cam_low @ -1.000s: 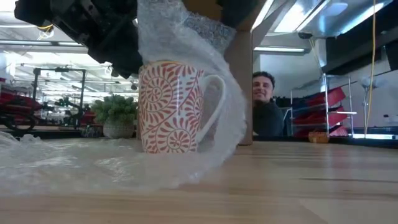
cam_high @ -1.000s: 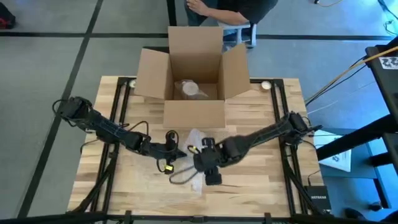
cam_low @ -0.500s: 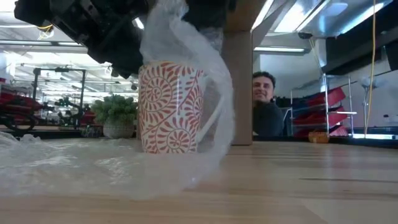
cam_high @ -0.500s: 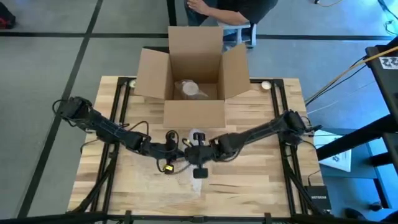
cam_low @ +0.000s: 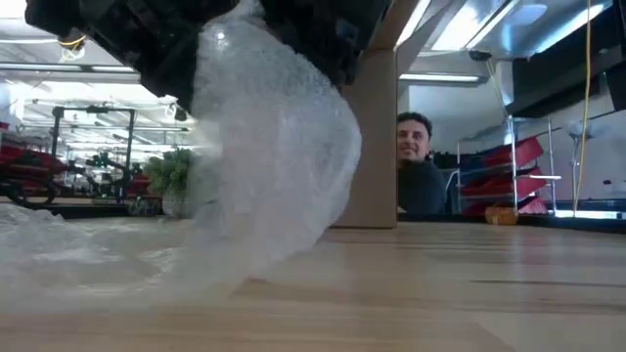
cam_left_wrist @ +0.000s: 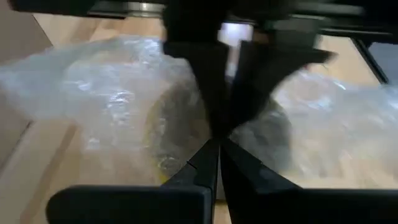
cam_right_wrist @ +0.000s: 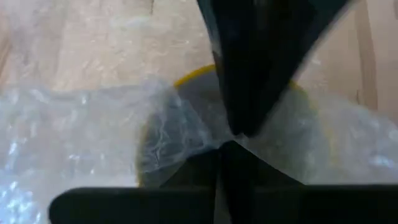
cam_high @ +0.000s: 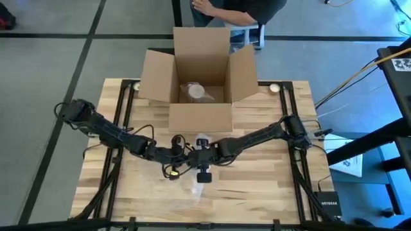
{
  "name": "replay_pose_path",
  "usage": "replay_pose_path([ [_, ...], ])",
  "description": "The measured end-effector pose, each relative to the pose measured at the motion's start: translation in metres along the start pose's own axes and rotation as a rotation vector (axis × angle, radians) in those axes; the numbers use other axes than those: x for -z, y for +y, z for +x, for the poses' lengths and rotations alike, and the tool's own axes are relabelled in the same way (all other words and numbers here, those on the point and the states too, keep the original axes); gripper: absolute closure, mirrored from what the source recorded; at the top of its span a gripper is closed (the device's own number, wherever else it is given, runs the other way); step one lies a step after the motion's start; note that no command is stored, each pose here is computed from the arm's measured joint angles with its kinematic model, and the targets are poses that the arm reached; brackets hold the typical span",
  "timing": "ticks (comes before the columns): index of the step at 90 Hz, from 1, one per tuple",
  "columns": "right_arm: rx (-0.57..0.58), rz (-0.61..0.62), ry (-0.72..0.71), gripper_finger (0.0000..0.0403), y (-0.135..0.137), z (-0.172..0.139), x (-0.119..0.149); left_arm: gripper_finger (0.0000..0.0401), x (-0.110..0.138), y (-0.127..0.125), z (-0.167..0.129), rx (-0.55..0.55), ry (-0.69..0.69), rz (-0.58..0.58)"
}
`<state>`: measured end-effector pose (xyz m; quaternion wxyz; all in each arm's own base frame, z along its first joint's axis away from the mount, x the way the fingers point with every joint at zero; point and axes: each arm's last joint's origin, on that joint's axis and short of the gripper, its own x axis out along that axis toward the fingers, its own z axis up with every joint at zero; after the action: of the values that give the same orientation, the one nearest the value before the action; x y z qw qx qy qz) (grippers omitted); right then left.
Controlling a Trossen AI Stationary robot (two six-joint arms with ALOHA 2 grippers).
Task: Wrap mug
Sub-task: Wrap the yellow mug with the bubble wrap
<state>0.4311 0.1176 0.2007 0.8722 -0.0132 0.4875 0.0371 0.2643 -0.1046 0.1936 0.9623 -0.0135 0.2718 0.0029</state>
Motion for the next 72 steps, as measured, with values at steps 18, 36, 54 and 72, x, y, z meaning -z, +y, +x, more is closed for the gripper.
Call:
replay_pose_path([
  [18,0.0,-0.007,0.002,0.0402,0.0,0.0,0.0,0.0401,-0.01,-0.015,-0.043,0.039,0.128,-0.043],
  [36,0.004,-0.024,0.0,0.0402,0.0,0.0,0.0,0.0401,0.017,-0.028,-0.088,0.095,0.437,-0.245],
  [54,0.04,-0.025,-0.006,0.0402,-0.001,0.0,0.0,0.0387,0.044,-0.041,-0.11,0.018,0.612,-0.418],
  [72,0.051,-0.026,-0.007,0.0402,-0.001,0.0,0.0,0.0322,0.063,-0.047,-0.121,-0.061,0.71,-0.568],
])
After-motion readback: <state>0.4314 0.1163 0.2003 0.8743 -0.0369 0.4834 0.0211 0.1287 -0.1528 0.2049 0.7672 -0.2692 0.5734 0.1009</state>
